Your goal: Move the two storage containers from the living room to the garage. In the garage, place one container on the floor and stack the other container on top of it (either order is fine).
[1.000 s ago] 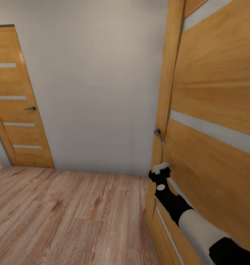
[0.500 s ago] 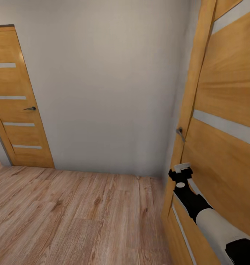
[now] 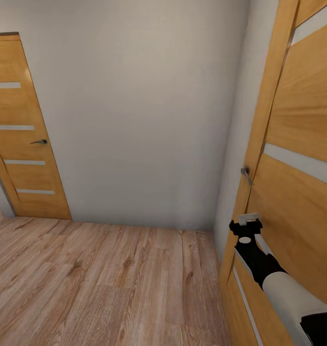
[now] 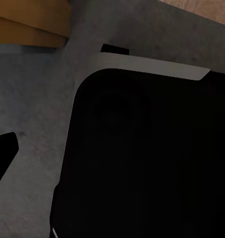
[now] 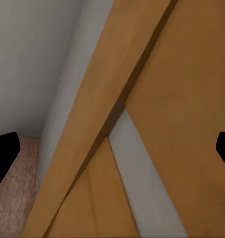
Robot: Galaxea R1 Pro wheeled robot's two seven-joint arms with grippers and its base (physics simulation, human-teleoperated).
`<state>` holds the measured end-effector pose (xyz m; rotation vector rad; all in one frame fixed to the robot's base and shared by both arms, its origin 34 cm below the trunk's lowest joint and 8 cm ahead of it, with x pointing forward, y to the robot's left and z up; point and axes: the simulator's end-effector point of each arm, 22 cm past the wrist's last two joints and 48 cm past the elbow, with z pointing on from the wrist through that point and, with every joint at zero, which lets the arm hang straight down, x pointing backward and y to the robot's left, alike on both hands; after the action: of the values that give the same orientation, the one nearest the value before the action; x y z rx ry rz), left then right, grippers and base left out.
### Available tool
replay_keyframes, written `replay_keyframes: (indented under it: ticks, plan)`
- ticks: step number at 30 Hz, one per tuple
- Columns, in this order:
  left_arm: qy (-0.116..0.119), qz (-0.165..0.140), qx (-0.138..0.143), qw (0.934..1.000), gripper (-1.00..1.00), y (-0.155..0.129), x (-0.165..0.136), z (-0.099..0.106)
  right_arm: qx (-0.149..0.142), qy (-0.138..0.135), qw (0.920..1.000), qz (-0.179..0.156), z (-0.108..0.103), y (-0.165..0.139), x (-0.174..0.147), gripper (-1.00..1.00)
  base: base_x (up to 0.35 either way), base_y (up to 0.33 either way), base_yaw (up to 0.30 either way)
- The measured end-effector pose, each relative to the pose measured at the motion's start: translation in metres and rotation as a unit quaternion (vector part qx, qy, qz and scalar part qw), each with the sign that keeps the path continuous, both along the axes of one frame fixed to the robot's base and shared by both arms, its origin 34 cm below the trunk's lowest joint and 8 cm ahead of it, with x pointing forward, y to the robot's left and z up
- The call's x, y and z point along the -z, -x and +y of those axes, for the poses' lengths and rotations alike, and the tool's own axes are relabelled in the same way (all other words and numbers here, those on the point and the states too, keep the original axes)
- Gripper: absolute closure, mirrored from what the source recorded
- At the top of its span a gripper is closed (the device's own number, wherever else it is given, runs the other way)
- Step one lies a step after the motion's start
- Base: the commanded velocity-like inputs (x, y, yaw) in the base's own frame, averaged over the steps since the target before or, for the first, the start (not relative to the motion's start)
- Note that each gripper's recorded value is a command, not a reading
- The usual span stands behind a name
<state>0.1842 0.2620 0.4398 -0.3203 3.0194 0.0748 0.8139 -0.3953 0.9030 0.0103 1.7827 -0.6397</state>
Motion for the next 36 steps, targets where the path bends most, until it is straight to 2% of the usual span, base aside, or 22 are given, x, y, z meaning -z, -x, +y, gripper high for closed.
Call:
replay_keyframes:
  ticks: [3, 13, 15, 18, 21, 24, 27, 30, 31, 32, 34, 36]
  plan:
    - [0.0, 0.0, 0.0, 1.0, -1.0, 0.0, 0.0, 0.0, 0.003, -0.009, 1.0, -0.001, 0.0, 0.0, 0.001, -1.0, 0.0, 0.0, 0.0]
    - [0.0, 0.0, 0.0, 1.0, -1.0, 0.0, 0.0, 0.0, 0.004, -0.011, 0.9999, 0.007, 0.002, 0.002, 0.007, -1.0, 0.0, 0.0, 0.0]
    - [0.0, 0.0, 0.0, 1.0, -1.0, 0.0, 0.0, 0.0, -0.023, -0.036, 0.999, 0.015, 0.055, -0.003, 0.019, -1.0, 0.0, 0.0, 0.0]
    - [0.0, 0.0, 0.0, 1.0, -1.0, 0.0, 0.0, 0.0, -0.052, -0.061, 0.996, 0.04, 0.113, 0.0, 0.045, -1.0, 0.0, 0.0, 0.0]
    - [0.0, 0.0, 0.0, 1.0, -1.0, 0.0, 0.0, 0.0, -0.074, -0.077, 0.9924, 0.062, 0.143, 0.007, 0.068, -1.0, 0.0, 0.0, 0.0]
    - [0.0, 0.0, 0.0, 1.0, -1.0, 0.0, 0.0, 0.0, -0.096, -0.09, 0.9876, 0.085, 0.157, 0.013, 0.09, -1.0, 0.0, 0.0, 0.0]
    - [0.0, 0.0, 0.0, 1.0, -1.0, 0.0, 0.0, 0.0, -0.125, -0.105, 0.9795, 0.118, 0.168, 0.025, 0.12, -1.0, 0.0, 0.0, 0.0]
    - [0.0, 0.0, 0.0, 1.0, -1.0, 0.0, 0.0, 0.0, -0.148, -0.12, 0.965, 0.18, 0.172, 0.055, 0.174, -1.0, 0.0, 0.0, 0.0]
    - [0.0, 0.0, 0.0, 1.0, -1.0, 0.0, 0.0, 0.0, -0.155, -0.128, 0.9572, 0.208, 0.173, 0.072, 0.197, -1.0, 0.0, 0.0, 0.0]
    - [0.0, 0.0, 0.0, 1.0, -1.0, 0.0, 0.0, 0.0, -0.159, -0.132, 0.953, 0.222, 0.174, 0.08, 0.207, -1.0, 0.0, 0.0, 0.0]
    - [0.0, 0.0, 0.0, 1.0, -1.0, 0.0, 0.0, 0.0, -0.17, -0.143, 0.9412, 0.254, 0.168, 0.1, 0.23, -1.0, 0.0, 0.0, 0.0]
    - [0.0, 0.001, -0.001, 1.0, -1.0, 0.0, 0.0, 0.0, -0.171, -0.146, 0.9361, 0.271, 0.152, 0.11, 0.242, -1.0, 0.0, 0.0, 0.0]
